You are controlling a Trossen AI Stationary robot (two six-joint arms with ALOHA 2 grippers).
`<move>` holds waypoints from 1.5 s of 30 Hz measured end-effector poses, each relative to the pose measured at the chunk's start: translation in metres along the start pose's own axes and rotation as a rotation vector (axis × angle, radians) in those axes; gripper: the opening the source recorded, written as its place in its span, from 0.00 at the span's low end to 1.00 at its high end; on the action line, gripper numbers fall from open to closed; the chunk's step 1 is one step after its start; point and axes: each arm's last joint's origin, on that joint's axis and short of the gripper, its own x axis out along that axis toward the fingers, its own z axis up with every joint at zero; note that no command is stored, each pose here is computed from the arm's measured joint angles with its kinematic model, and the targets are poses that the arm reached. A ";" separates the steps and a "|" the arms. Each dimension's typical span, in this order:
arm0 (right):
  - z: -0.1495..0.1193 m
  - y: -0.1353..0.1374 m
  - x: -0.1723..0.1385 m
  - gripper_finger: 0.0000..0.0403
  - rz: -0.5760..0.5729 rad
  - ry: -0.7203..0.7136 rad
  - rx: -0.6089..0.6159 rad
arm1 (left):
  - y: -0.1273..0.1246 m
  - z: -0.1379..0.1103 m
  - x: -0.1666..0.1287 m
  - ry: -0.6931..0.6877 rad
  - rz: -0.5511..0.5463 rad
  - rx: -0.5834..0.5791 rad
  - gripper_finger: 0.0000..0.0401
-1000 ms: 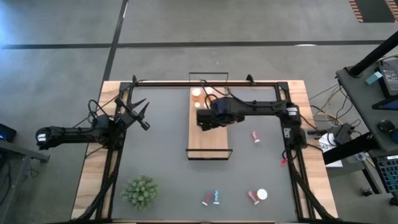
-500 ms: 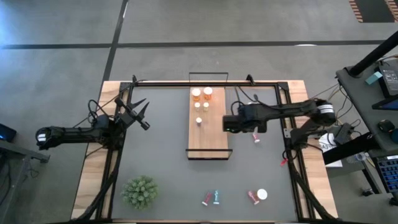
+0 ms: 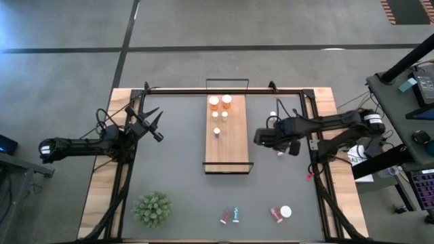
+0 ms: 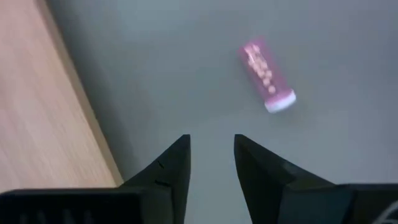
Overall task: Pick and place medicine bottles onto shelf by color
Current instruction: Put the middle pink pill bottle on the shelf
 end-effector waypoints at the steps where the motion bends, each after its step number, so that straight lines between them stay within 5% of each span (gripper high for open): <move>1: 0.000 -0.002 0.000 0.30 0.005 0.016 0.012 | 0.000 0.000 0.000 0.000 0.000 0.000 0.18; 13: -0.013 -0.020 -0.005 0.63 -0.079 0.115 0.100 | 0.000 0.000 0.000 0.000 0.000 0.000 0.18; 22: -0.015 -0.033 0.002 0.83 -0.078 -0.003 -0.109 | 0.000 0.000 0.000 0.000 0.000 0.000 0.18; 31: -0.013 -0.040 0.014 0.83 -0.103 -0.014 -0.186 | 0.000 0.000 0.000 -0.001 0.001 -0.001 0.18; 45: -0.035 -0.072 0.064 0.82 0.060 -0.229 -0.278 | 0.000 0.000 0.000 -0.002 0.001 -0.001 0.18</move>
